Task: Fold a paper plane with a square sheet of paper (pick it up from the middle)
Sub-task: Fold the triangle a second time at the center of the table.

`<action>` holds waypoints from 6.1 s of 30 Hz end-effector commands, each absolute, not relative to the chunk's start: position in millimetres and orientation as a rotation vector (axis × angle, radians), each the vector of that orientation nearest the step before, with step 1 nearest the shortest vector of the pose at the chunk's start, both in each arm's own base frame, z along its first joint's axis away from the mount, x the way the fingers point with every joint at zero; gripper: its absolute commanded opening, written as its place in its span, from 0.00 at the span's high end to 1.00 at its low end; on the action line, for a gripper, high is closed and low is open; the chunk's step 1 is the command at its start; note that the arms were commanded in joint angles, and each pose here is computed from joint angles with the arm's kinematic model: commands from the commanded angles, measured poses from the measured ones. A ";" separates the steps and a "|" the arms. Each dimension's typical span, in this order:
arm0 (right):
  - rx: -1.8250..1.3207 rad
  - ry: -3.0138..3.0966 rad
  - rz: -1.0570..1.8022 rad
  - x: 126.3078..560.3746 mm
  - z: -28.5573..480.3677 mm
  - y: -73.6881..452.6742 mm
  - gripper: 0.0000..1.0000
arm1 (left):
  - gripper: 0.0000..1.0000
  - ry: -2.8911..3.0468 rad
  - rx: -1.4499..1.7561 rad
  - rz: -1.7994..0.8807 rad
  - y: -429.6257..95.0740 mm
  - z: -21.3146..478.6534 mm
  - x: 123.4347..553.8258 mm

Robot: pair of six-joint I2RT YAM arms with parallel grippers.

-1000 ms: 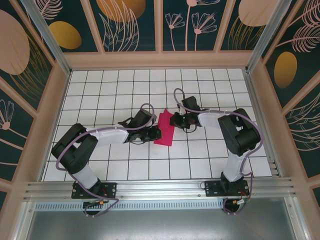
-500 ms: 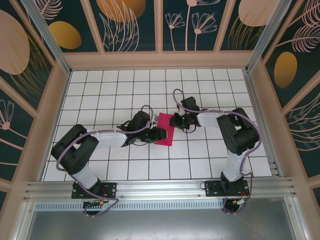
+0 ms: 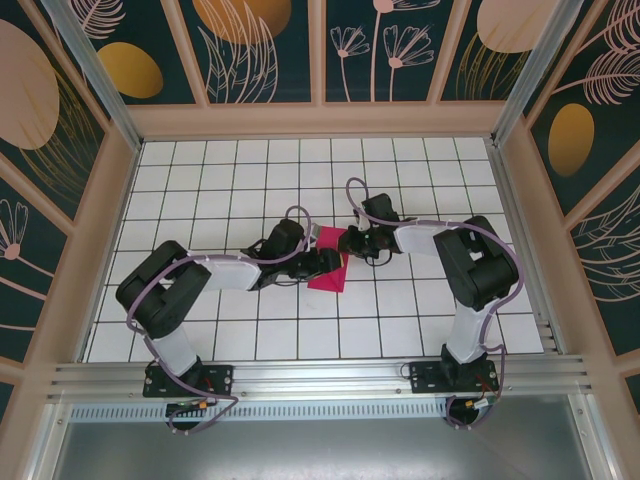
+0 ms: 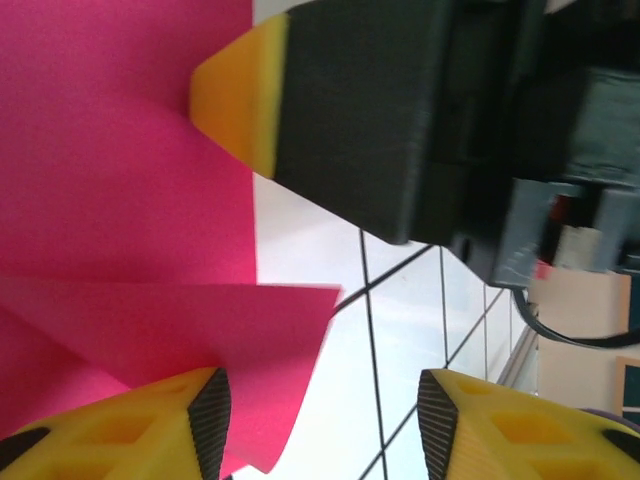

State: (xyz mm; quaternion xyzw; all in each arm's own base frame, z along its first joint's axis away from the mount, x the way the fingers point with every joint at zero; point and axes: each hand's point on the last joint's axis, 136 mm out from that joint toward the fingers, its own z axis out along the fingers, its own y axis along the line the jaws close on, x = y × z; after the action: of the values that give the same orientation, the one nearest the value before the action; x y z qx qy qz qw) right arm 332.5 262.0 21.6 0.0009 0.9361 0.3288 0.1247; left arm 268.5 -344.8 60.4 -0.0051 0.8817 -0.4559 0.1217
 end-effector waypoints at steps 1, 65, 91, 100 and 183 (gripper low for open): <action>-0.005 2.710 1.026 324.5 35.1 263.3 0.77 | 0.44 2.522 -0.047 -1.319 -344.7 63.0 284.2; -0.195 2.742 0.983 296.6 26.0 255.0 0.94 | 0.75 2.584 -0.001 -1.323 -350.2 47.8 283.5; -0.181 2.749 0.941 305.0 21.6 253.9 0.93 | 0.74 2.621 -0.009 -1.329 -353.4 36.8 282.8; -0.166 2.767 0.931 300.1 18.3 250.5 0.93 | 0.74 2.638 -0.015 -1.308 -351.6 32.1 282.9; -0.179 2.874 0.790 288.6 -14.2 243.8 0.91 | 0.84 2.644 -0.143 -1.067 -329.3 33.5 303.9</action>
State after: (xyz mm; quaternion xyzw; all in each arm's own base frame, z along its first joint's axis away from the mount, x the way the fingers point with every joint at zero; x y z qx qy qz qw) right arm 298.9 259.5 15.7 -0.0620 0.9400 0.3190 0.1043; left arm 294.2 -337.4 38.1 -0.0447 0.9078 -0.3969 0.1278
